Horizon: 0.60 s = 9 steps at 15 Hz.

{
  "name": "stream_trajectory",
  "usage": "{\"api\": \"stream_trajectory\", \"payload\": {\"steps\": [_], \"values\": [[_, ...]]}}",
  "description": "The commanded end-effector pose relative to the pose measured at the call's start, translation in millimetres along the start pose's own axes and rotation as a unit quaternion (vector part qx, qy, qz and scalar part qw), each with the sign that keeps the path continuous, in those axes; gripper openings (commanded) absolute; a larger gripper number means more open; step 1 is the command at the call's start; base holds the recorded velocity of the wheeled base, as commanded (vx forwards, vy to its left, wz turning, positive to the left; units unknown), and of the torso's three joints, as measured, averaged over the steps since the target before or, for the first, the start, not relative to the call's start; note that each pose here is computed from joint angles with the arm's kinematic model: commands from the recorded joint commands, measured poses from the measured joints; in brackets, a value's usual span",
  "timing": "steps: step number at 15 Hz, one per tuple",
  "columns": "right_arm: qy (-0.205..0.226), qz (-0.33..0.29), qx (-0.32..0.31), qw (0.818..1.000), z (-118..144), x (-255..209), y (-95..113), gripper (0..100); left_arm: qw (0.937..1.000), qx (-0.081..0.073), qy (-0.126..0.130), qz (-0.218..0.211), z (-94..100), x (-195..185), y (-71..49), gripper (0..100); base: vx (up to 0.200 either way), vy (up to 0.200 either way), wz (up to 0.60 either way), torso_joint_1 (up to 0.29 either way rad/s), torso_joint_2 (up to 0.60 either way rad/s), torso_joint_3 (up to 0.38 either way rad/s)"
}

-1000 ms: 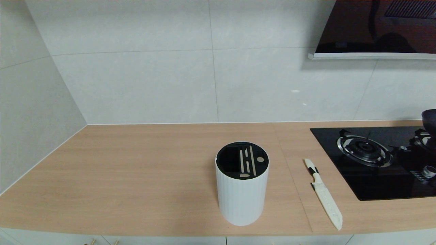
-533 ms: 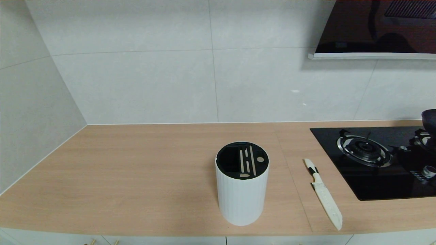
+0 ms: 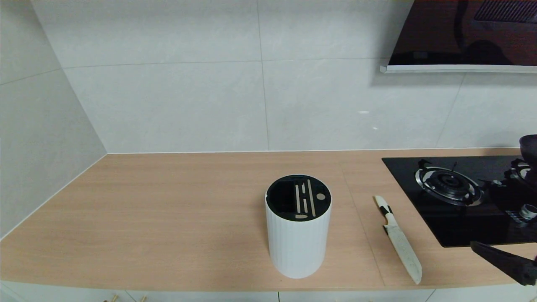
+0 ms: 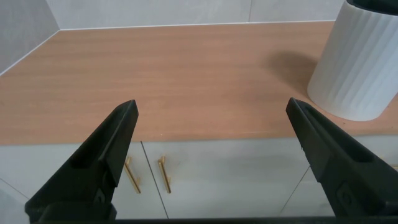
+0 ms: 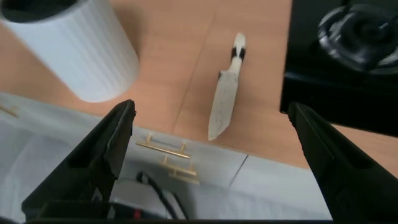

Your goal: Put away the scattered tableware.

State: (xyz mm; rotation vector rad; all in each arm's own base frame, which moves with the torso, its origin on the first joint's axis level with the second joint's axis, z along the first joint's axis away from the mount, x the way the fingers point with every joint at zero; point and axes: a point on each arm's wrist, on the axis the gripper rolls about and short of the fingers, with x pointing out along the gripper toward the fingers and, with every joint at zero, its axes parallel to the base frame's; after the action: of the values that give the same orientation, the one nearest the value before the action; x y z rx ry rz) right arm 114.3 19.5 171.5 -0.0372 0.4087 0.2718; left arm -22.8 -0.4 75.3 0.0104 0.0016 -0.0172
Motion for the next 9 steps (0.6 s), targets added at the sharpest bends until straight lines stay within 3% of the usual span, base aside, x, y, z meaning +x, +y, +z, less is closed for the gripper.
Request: {"api": "stream_trajectory", "payload": {"steps": [1,4,9], "values": [[0.095,0.021,-0.009,0.995,1.1,67.3,4.9,100,1.0,0.0,0.001,0.0,0.1,0.1,0.0,100,0.0,0.0,0.0,0.0,0.0,0.0],[0.146,0.029,-0.007,0.989,-2.1,108.7,6.2,100,1.0,0.0,0.001,0.0,0.1,0.1,0.0,100,0.0,0.0,0.0,0.0,0.0,0.0],[0.162,-0.01,-0.014,0.987,-24.9,171.1,1.6,100,1.0,0.0,0.001,0.0,0.1,0.1,0.0,100,0.0,0.0,0.0,0.0,0.0,0.0]]}}
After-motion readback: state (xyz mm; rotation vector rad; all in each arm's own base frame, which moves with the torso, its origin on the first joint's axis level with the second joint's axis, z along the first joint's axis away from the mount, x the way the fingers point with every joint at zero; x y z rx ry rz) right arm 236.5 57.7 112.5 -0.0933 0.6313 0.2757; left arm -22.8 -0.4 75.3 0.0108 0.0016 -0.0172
